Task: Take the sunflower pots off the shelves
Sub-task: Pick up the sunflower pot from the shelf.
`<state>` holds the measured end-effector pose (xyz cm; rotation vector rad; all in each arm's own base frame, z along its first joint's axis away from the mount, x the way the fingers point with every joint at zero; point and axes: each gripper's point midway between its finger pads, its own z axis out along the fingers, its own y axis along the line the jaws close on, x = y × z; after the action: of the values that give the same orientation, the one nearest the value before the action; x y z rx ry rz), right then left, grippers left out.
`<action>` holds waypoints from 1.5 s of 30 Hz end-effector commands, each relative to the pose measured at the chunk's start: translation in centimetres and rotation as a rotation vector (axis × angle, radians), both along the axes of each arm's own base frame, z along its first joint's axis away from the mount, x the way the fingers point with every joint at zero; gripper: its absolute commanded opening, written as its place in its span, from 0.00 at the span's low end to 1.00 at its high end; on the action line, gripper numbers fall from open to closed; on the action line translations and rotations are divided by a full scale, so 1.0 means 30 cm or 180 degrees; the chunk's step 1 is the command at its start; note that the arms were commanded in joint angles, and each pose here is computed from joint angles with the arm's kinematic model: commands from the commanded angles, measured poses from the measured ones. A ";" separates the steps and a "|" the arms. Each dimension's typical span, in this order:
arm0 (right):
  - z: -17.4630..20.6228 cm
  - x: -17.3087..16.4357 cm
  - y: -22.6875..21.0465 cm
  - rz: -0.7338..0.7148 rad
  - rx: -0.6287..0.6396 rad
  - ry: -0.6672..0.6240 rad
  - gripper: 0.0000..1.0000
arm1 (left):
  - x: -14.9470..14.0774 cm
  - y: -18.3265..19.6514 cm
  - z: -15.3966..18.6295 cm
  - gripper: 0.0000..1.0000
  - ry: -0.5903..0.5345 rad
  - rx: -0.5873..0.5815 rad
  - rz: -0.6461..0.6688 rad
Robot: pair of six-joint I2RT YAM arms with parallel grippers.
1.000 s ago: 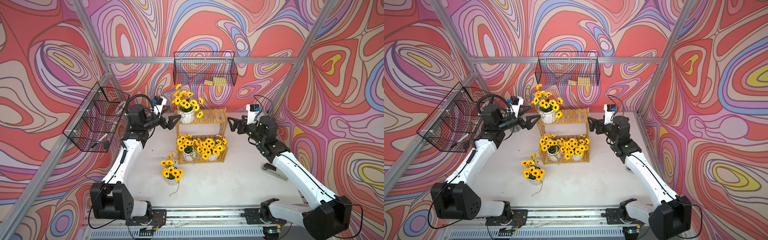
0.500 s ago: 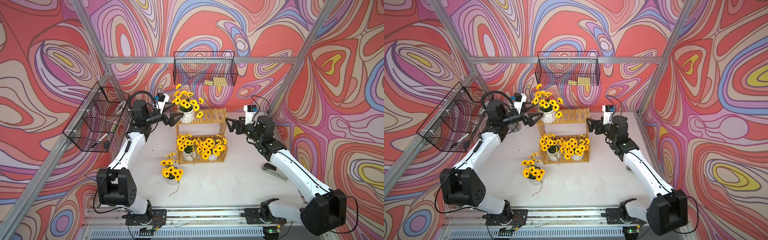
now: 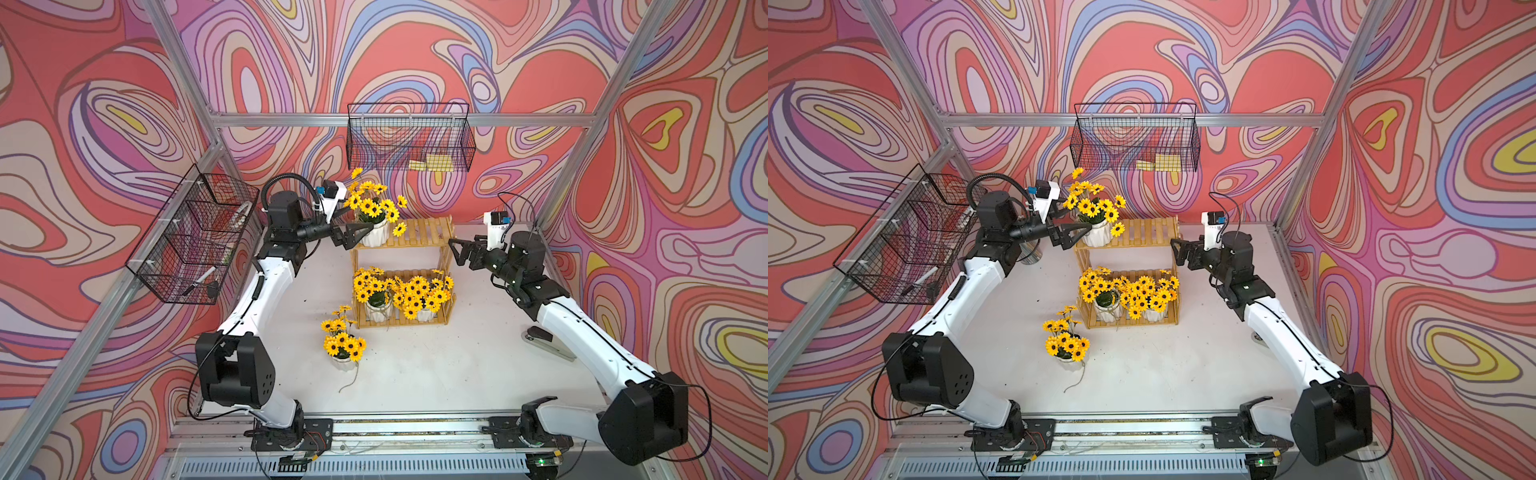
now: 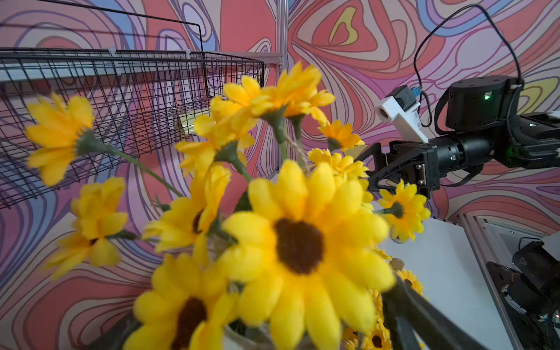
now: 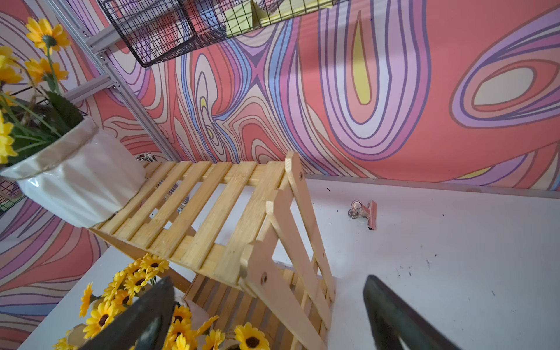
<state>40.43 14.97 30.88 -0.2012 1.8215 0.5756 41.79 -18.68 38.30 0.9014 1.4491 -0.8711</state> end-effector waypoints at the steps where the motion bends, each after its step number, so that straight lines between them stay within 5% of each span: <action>1: -0.012 0.000 0.000 0.0033 -0.0009 -0.0026 0.98 | 0.000 -0.031 -0.019 1.00 -0.0033 0.0126 -0.0068; 45: -0.042 0.000 0.010 0.0099 -0.0049 0.0002 0.98 | 0.115 -0.129 -0.103 0.94 0.0051 0.0414 0.0126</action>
<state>40.24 15.33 30.47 -0.2284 1.8167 0.5904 44.65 -22.49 34.95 0.9563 1.5687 -0.8001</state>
